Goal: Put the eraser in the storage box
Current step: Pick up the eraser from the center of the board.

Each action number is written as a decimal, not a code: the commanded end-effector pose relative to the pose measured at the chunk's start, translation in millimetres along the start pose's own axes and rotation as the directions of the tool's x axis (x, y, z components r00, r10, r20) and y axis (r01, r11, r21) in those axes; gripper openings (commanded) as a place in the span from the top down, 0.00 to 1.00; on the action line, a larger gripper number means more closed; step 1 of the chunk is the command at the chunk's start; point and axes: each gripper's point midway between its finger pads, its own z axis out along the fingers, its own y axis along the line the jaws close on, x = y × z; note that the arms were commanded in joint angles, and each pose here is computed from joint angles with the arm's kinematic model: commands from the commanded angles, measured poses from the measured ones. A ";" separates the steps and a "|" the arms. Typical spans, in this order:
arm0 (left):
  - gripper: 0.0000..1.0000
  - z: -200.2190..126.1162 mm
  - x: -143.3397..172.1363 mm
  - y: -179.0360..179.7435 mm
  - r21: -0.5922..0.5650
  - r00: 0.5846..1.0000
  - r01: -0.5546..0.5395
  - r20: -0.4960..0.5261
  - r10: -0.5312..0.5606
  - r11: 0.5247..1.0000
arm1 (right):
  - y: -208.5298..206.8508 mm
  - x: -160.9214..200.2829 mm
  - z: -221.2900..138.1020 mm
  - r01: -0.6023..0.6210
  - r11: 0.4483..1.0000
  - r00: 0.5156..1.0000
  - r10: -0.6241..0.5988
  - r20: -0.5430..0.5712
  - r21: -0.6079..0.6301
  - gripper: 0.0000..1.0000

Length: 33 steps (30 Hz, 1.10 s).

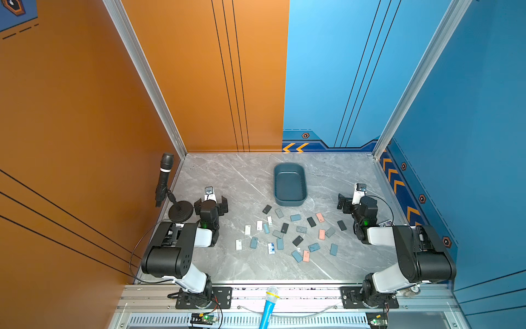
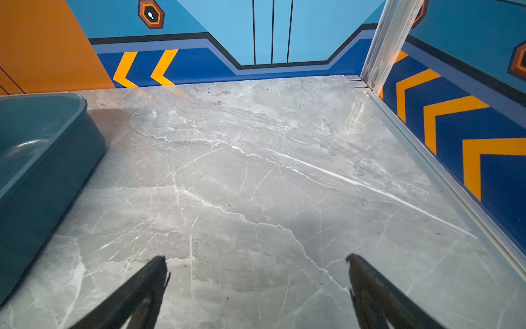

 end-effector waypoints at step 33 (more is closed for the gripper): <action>0.15 -128.1 -87.7 -103.2 0.515 0.907 0.056 -0.384 0.172 0.855 | 33.0 5.1 -125.9 -0.098 0.991 0.828 0.133 -0.545 0.093 0.21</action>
